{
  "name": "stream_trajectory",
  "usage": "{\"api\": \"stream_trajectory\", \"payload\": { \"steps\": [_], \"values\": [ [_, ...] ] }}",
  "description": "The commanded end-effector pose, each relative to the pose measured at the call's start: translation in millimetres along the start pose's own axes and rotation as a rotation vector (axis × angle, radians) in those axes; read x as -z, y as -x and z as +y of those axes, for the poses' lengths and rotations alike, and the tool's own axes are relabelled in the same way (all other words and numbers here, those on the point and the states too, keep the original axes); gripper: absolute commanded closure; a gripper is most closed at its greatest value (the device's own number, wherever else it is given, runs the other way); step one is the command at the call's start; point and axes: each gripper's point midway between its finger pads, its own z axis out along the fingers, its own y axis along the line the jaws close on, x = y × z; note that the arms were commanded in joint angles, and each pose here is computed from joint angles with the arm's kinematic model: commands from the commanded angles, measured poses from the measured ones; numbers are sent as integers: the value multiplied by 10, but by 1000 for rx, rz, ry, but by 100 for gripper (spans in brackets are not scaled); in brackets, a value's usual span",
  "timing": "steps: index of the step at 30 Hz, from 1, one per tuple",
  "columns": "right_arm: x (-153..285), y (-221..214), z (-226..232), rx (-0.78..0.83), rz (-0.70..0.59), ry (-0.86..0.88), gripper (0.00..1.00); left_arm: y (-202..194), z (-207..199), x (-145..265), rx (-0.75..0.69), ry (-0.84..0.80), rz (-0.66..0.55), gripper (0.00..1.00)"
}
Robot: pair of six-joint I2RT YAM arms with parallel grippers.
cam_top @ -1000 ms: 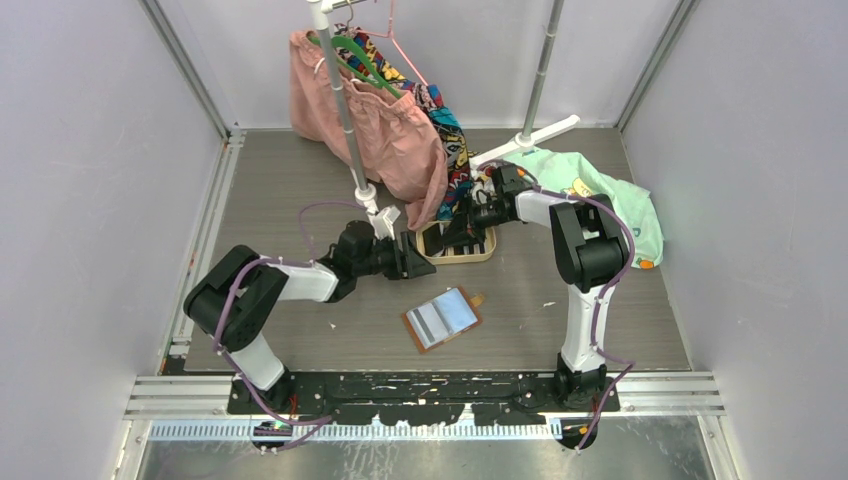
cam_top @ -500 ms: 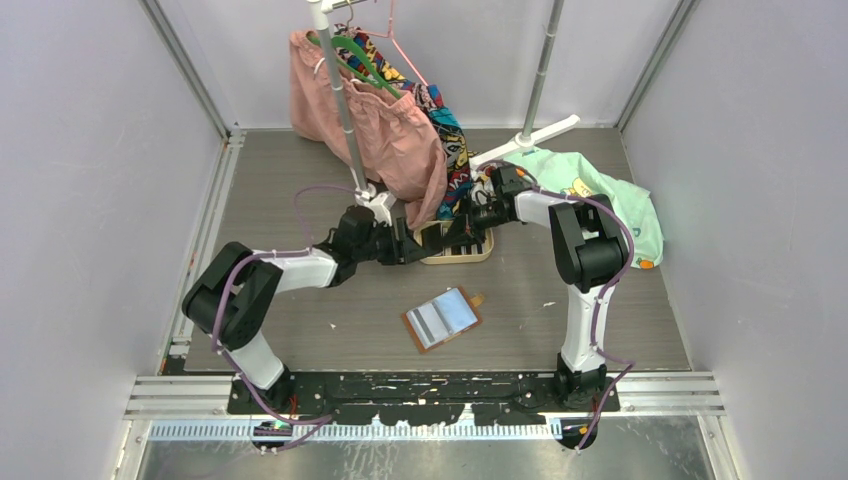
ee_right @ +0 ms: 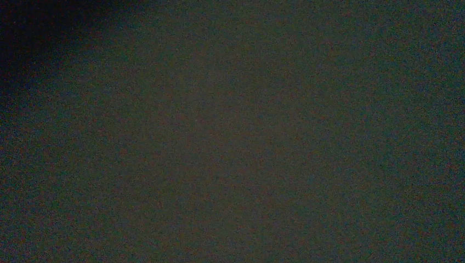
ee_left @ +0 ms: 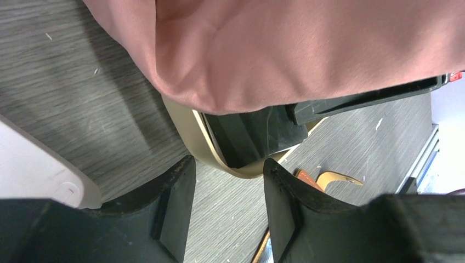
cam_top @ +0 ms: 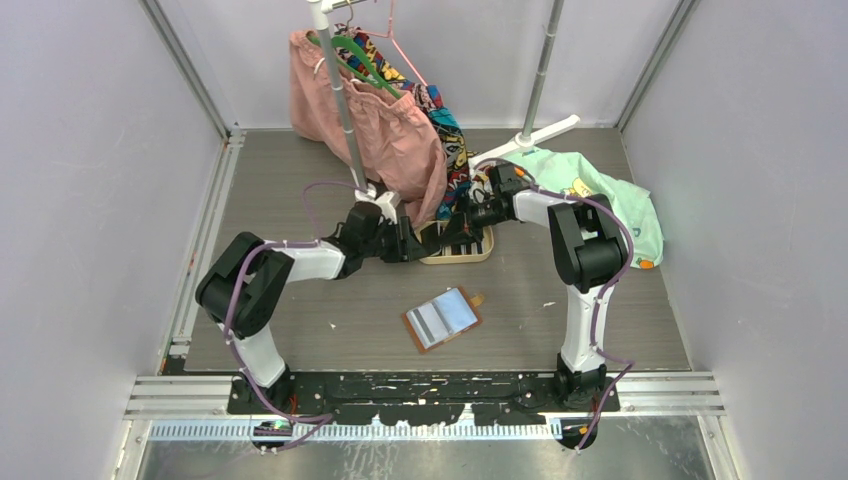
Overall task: Put the credit cards into the card holder
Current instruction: Pick up the credit card from the storage box.
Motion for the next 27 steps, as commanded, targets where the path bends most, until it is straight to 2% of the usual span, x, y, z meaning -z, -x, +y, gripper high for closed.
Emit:
{"api": "stream_trajectory", "payload": {
  "steps": [1, 27],
  "values": [
    [27, 100, 298, 63, -21, 80, 80, 186, -118, -29, -36, -36, -36, 51],
    [-201, 100, 56, 51, -7, -63, 65, 175, -259, -133, -28, -103, -4, 65]
  ]
}}
